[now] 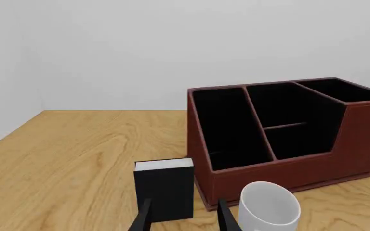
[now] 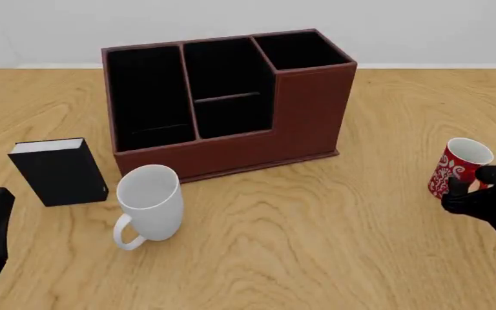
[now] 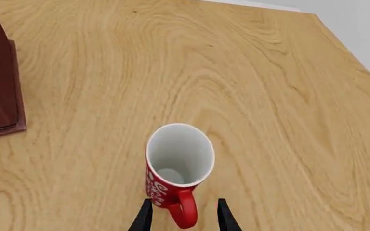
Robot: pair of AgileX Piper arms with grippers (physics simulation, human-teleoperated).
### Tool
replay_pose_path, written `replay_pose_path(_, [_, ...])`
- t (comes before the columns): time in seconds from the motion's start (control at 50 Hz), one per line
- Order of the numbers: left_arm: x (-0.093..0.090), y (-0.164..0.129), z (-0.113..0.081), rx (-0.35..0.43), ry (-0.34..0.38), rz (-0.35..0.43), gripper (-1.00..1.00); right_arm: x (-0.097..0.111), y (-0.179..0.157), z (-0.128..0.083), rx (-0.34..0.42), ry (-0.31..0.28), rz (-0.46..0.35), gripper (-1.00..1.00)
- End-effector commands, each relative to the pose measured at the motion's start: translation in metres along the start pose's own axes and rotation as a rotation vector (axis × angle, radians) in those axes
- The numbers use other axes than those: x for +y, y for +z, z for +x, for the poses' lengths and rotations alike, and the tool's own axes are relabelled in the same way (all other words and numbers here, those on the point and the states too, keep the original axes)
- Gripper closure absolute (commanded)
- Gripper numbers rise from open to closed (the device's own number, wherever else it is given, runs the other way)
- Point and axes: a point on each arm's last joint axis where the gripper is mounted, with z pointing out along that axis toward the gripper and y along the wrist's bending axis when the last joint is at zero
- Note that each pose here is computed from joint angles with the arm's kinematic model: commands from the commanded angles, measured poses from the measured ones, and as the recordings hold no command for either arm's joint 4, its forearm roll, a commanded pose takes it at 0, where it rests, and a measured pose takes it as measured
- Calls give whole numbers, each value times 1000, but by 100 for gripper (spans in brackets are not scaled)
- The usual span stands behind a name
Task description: Pick up the red mug and place it to the right of the caddy.
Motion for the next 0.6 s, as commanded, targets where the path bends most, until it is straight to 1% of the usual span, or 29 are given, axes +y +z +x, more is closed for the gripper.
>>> replay_pose_path(0.02, [0,0,0,0,0,0,-100,0,6,6,14,2,4,-100])
replay_pose_path(0.12, [0,0,0,0,0,0,-100,0,6,8,14,-5,3,-100])
replay_pose_path(0.14, [0,0,0,0,0,0,-100,-3,3,8,0,-18,20,100])
replay_pose_path(0.18, [0,0,0,0,0,0,-100,0,1,6,3,-14,5,100])
replay_pose_path(0.26, [0,0,0,0,0,0,-100,0,-2,5,-7,-28,8,100])
replay_pose_path(0.3, [0,0,0,0,0,0,-100,-1,-3,2,-11,-19,9,100])
replay_pose_path(0.46, [0,0,0,0,0,0,-100,1,-8,-1,-22,-24,2,100])
replay_pose_path(0.6, [0,0,0,0,0,0,-100,0,-25,-24,-78,-22,-6,100])
